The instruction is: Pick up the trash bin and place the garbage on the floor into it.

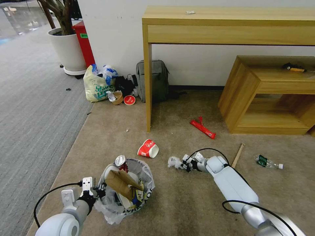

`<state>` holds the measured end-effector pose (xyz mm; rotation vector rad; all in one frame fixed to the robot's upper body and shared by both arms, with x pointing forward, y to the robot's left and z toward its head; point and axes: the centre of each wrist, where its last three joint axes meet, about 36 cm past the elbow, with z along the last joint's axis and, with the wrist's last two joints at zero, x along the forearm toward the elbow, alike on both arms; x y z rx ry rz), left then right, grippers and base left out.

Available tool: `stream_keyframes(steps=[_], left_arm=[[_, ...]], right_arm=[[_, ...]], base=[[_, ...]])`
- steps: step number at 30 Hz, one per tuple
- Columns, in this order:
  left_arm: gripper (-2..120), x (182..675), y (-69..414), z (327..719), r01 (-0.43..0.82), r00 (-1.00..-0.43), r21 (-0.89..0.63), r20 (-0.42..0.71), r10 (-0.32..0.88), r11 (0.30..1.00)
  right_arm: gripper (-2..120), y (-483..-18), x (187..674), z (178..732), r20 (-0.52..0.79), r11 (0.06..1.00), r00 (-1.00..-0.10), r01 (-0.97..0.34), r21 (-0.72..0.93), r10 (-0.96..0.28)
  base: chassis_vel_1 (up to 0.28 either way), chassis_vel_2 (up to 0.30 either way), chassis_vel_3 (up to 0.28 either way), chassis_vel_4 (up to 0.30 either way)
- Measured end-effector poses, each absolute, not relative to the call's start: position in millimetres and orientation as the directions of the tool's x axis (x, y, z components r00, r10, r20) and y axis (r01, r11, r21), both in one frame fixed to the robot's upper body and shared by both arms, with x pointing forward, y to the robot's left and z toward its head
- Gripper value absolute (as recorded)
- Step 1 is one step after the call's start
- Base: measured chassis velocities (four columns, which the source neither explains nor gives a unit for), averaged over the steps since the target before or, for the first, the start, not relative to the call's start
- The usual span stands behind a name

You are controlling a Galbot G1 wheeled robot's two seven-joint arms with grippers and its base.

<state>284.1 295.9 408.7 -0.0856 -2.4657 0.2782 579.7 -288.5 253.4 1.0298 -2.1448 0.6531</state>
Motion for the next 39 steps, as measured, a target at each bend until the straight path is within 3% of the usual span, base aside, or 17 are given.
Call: stream_keyframes(steps=[7,12,15,16,19,20,23,28,39], left_arm=[[0,286,297,409,-0.007,-0.791,-0.219,0.598,0.129,0.976],[0,287,297,408,-0.006,-0.79,-0.22,0.599,0.13,0.976],[0,289,296,407,-0.004,-0.787,-0.217,0.603,0.131,0.976],[0,289,296,407,-0.004,-0.787,-0.217,0.603,0.131,0.976],[0,296,293,406,0.004,-0.786,-0.214,0.604,0.135,0.977],[0,296,293,406,0.004,-0.786,-0.214,0.604,0.135,0.977],[0,304,291,409,0.01,-0.786,-0.213,0.603,0.14,0.977],[0,312,291,409,0.008,-0.787,-0.221,0.6,0.142,0.975],[0,323,291,409,0.013,-0.786,-0.223,0.601,0.147,0.975]], right_arm=[[0,-303,576,307,0.577,0.636,-0.603,-0.751,-0.177,-0.551],[0,-305,575,337,0.505,0.648,-0.64,-0.737,-0.191,-0.579],[0,-295,568,414,0.348,0.64,-0.675,-0.734,-0.227,-0.651],[0,-295,568,414,0.348,0.64,-0.675,-0.734,-0.227,-0.651],[0,-253,543,472,0.233,0.56,-0.59,-0.807,-0.188,-0.773],[0,-253,543,472,0.233,0.56,-0.59,-0.807,-0.188,-0.773],[0,-214,518,493,0.196,0.45,-0.474,-0.88,-0.154,-0.859],[0,-189,500,489,0.205,0.365,-0.38,-0.925,-0.109,-0.902],[0,-146,480,449,0.287,0.261,-0.27,-0.963,-0.072,-0.919]], base=[[0.0,0.0,0.0,0.0],[0.0,0.0,0.0,0.0],[0.0,0.0,0.0,0.0],[0.0,0.0,0.0,0.0],[0.0,0.0,0.0,0.0],[0.0,0.0,0.0,0.0],[0.0,0.0,0.0,0.0],[0.0,0.0,0.0,0.0],[0.0,0.0,0.0,0.0]])
